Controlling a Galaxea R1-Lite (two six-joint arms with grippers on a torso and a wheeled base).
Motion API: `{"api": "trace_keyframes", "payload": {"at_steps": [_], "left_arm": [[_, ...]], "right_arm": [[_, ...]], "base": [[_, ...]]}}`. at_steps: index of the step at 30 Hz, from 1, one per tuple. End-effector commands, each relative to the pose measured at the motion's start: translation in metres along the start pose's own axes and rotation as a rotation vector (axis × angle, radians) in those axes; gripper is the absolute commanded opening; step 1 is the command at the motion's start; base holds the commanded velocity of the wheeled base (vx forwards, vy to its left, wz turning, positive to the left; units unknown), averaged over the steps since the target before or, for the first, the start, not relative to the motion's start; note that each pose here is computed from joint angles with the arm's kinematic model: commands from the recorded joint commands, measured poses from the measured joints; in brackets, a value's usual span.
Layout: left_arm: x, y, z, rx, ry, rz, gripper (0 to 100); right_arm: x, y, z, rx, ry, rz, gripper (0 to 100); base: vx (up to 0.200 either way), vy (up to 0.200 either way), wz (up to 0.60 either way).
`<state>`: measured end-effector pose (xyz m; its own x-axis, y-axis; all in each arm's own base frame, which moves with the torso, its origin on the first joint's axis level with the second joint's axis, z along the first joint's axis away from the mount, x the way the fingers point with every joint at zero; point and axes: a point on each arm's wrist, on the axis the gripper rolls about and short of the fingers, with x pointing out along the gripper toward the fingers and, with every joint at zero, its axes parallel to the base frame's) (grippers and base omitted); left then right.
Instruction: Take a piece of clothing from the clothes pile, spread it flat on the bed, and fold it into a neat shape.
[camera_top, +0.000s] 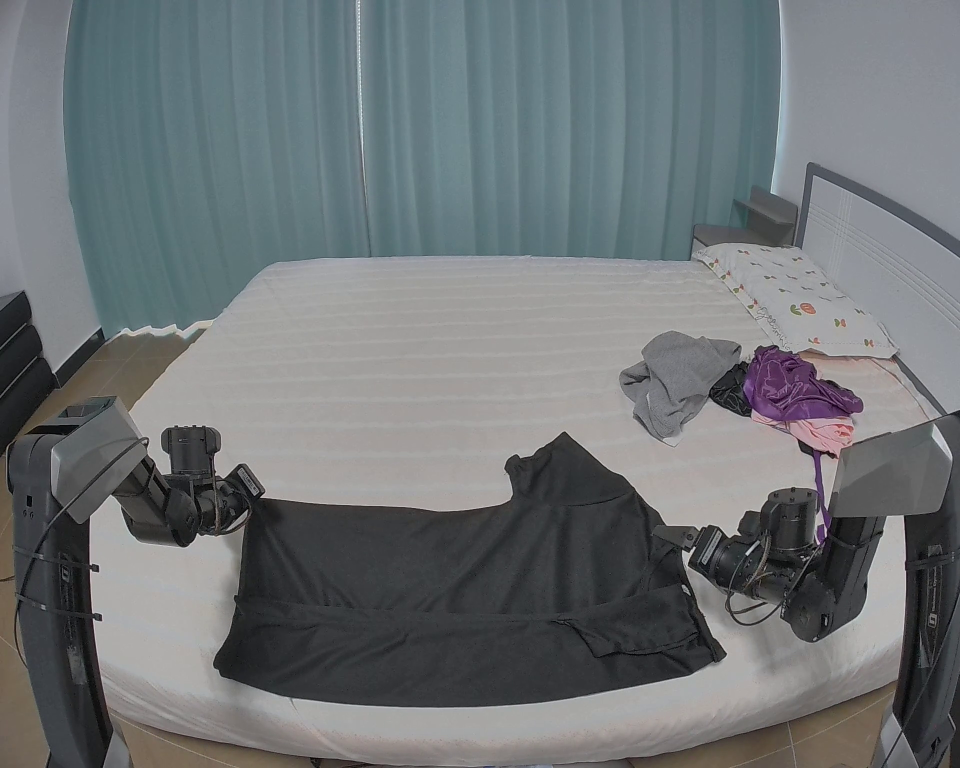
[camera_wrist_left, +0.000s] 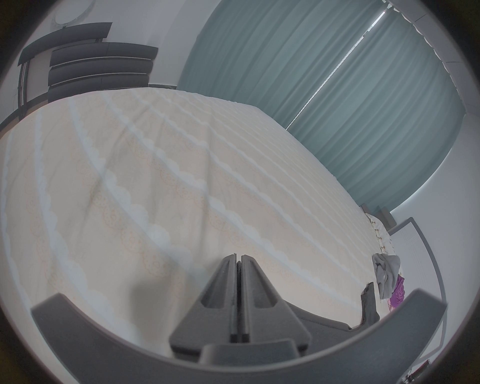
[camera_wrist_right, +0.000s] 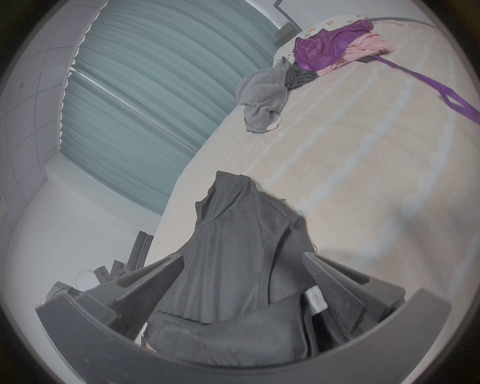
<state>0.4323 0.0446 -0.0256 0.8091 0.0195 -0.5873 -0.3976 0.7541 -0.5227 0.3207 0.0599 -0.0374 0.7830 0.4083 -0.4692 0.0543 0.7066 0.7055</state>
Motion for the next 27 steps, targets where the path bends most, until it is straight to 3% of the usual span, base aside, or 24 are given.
{"api": "trace_keyframes", "payload": {"at_steps": [1,7,18,27], "left_arm": [[-0.003,0.000,0.001,-0.002,-0.002,0.000,0],[-0.003,0.001,-0.002,-0.003,0.008,0.004,0],[-0.003,0.006,-0.006,-0.008,0.025,0.017,0],[-0.004,0.008,-0.009,-0.009,0.035,0.021,0]], "right_arm": [[0.017,0.023,0.024,-0.050,-0.049,0.030,100],[0.050,0.037,0.039,-0.125,-0.042,-0.042,100],[0.091,0.057,0.071,-0.145,-0.024,-0.122,100],[0.126,0.051,0.071,-0.154,-0.028,-0.153,100]], "base": [[0.000,0.000,0.00],[0.000,0.000,0.00],[0.000,0.000,0.00],[0.000,0.000,0.00]]}}
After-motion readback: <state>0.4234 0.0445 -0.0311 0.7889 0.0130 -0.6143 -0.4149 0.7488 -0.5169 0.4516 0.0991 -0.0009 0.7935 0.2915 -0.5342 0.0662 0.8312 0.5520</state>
